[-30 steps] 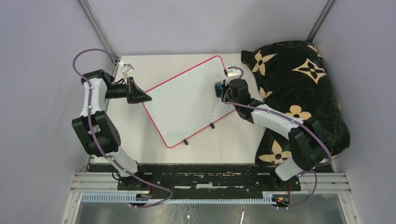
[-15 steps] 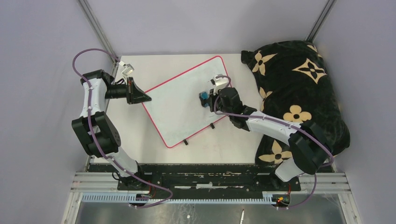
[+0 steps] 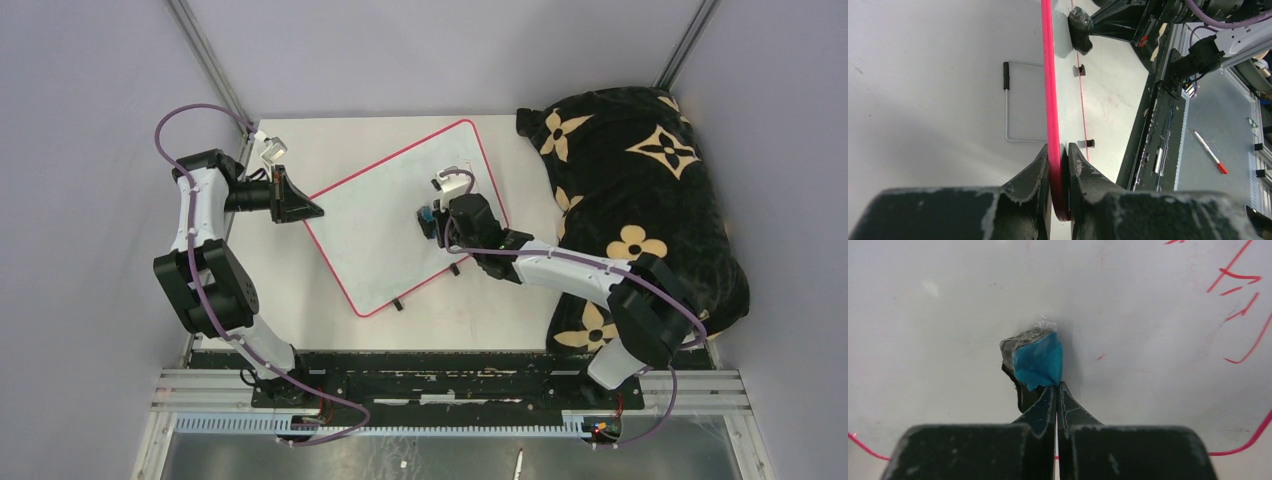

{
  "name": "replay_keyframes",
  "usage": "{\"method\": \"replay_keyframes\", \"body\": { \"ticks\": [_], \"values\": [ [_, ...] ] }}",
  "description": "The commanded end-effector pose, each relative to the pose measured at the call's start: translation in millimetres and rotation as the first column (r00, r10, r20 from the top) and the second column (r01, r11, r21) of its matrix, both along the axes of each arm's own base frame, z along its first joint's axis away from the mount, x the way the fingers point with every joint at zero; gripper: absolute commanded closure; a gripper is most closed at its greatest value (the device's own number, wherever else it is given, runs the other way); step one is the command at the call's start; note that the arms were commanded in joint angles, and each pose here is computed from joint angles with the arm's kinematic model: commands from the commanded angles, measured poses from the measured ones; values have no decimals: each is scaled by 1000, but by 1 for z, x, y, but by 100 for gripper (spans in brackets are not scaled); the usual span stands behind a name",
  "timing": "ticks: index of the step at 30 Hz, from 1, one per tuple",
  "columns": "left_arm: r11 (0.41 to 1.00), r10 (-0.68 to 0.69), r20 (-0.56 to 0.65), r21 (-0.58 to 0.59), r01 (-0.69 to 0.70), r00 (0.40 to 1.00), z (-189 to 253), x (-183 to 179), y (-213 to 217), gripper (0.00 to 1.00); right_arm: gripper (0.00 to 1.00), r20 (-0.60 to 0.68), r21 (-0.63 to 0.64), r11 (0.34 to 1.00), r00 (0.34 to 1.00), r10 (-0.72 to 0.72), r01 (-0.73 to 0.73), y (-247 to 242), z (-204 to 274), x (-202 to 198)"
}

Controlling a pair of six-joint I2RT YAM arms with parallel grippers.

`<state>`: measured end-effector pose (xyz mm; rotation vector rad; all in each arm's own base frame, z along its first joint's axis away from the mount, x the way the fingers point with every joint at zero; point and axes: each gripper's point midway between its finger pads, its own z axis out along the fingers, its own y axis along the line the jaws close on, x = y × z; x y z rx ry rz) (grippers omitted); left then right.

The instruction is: Erase the whiteboard

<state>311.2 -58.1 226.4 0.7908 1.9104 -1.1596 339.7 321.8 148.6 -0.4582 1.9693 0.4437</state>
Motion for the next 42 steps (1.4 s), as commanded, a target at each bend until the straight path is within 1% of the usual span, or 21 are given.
{"method": "replay_keyframes", "body": {
  "ticks": [1,5,11,16,24,30,36,38,42],
  "values": [
    [996,-31,45,83,28,998,-4,-5,2,97,99,74,-77,974,976,-207,212,-51,10,36],
    [996,-30,44,83,27,999,-5,-5,2,97,99,75,-87,952,955,-288,294,-82,10,48],
    [996,-29,45,85,25,999,-4,-5,2,97,99,106,-76,931,931,-349,358,-105,24,58],
    [996,-29,45,86,25,999,-3,-5,2,97,99,138,-69,924,921,-364,375,-109,43,67],
    [996,-28,49,85,24,998,-2,-5,2,97,100,172,-26,928,916,-363,373,-112,73,64],
    [997,-27,47,78,24,999,-2,-4,2,97,99,191,-30,937,922,-338,349,-101,83,76],
    [997,-29,45,79,25,999,-3,-5,1,97,99,168,-45,956,945,-280,291,-76,82,93],
    [996,-29,49,82,25,998,-2,-5,1,97,99,152,-26,966,956,-249,256,-67,83,92],
    [997,-28,52,80,23,998,0,-3,1,97,99,136,50,982,973,-186,181,-49,90,82]
  ]
}}
